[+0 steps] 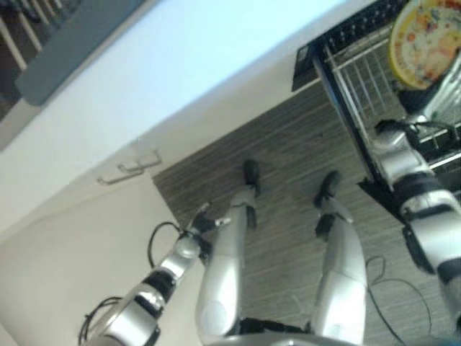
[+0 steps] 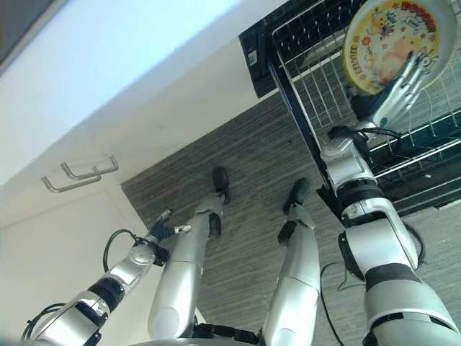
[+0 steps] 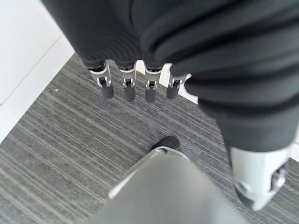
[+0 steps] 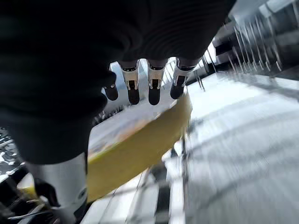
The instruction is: Place the dishes in the dishwasher.
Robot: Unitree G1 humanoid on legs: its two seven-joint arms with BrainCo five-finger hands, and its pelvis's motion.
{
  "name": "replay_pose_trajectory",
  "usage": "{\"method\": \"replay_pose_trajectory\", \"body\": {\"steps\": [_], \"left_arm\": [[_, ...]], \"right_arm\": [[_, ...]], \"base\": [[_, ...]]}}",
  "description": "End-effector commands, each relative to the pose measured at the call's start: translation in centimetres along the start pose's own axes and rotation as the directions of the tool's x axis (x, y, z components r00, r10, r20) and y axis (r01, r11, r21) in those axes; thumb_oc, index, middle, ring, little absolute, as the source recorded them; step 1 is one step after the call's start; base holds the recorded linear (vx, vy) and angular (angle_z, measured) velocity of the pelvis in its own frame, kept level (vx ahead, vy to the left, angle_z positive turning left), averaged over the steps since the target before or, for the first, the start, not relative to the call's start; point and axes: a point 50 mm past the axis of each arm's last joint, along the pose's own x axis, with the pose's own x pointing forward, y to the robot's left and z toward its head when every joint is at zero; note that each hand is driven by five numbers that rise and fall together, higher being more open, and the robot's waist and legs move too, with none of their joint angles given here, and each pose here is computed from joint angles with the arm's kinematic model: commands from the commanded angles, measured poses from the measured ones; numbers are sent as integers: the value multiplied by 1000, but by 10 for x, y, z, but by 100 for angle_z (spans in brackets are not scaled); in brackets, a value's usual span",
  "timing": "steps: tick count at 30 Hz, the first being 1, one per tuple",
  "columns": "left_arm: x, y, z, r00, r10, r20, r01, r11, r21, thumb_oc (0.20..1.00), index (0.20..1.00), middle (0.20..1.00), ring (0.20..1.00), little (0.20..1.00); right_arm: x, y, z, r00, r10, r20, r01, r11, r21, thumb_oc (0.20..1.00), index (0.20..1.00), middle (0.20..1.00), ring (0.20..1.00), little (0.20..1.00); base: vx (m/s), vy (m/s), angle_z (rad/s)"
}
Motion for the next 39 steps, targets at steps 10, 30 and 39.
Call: {"method": "replay_pose_trajectory", "body": {"steps": [10, 30, 39], "left_arm": [[-26, -36, -61, 962, -81, -260, 63, 995, -79, 1000, 1000, 1000, 1000, 1000], [-87, -55, -153, 805, -137, -578, 20, 979, -204, 1000, 1000, 1000, 1000, 1000], [-120, -57, -184, 719, -163, -676, -15, 968, -250, 1000, 1000, 1000, 1000, 1000]], "right_arm": [[-59, 32, -21, 893, 449, -8, -386, 776, 498, 1000, 1000, 1000, 1000, 1000], [-169, 20, -63, 829, 555, -64, -380, 645, 663, 1000, 1000, 1000, 1000, 1000], [-179, -26, -85, 825, 564, -24, -406, 622, 670, 1000, 1000, 1000, 1000, 1000]], "base": [[-12, -14, -7], [80, -37, -9], [117, -78, -5]]}}
